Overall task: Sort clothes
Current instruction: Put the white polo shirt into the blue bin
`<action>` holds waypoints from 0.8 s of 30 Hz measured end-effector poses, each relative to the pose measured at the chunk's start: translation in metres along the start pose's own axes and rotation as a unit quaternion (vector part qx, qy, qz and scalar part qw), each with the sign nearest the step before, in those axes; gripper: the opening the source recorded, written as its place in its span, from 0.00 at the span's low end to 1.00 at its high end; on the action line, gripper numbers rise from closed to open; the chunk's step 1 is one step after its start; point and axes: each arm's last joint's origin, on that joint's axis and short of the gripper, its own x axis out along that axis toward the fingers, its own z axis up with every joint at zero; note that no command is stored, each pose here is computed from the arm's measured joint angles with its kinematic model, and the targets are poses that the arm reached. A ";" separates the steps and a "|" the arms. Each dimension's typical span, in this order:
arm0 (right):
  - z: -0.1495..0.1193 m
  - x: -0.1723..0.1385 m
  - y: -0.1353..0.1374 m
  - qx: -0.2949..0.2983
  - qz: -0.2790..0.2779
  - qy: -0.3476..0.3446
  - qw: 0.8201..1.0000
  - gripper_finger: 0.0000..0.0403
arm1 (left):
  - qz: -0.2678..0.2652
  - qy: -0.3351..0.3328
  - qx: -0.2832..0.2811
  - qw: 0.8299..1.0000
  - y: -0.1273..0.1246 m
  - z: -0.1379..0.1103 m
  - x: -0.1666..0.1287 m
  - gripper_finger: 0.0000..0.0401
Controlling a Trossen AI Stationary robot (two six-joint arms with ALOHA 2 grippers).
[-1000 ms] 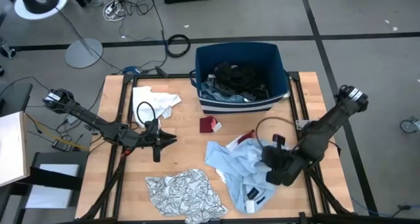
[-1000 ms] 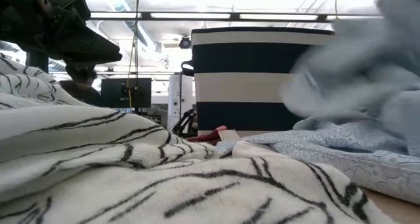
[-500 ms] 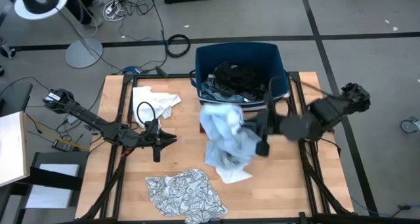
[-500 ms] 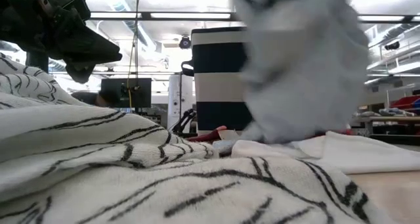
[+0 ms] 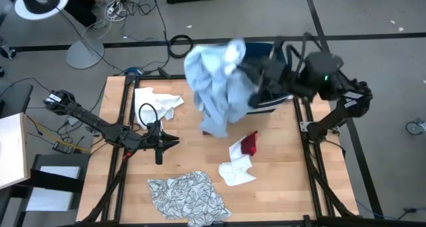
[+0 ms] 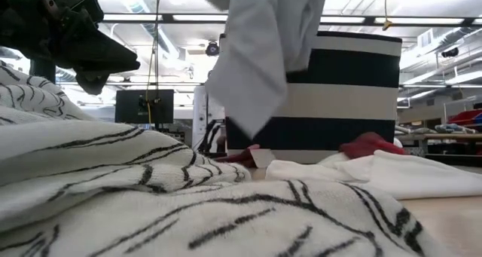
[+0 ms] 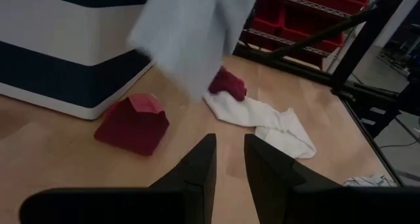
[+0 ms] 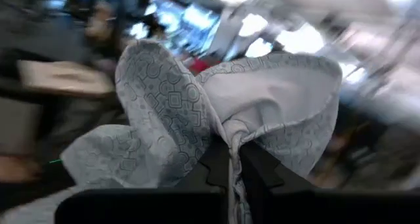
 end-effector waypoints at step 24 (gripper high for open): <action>-0.033 0.049 -0.112 -0.016 -0.172 -0.008 0.985 0.03 | 0.018 0.001 0.011 1.000 0.003 -0.001 0.001 0.21</action>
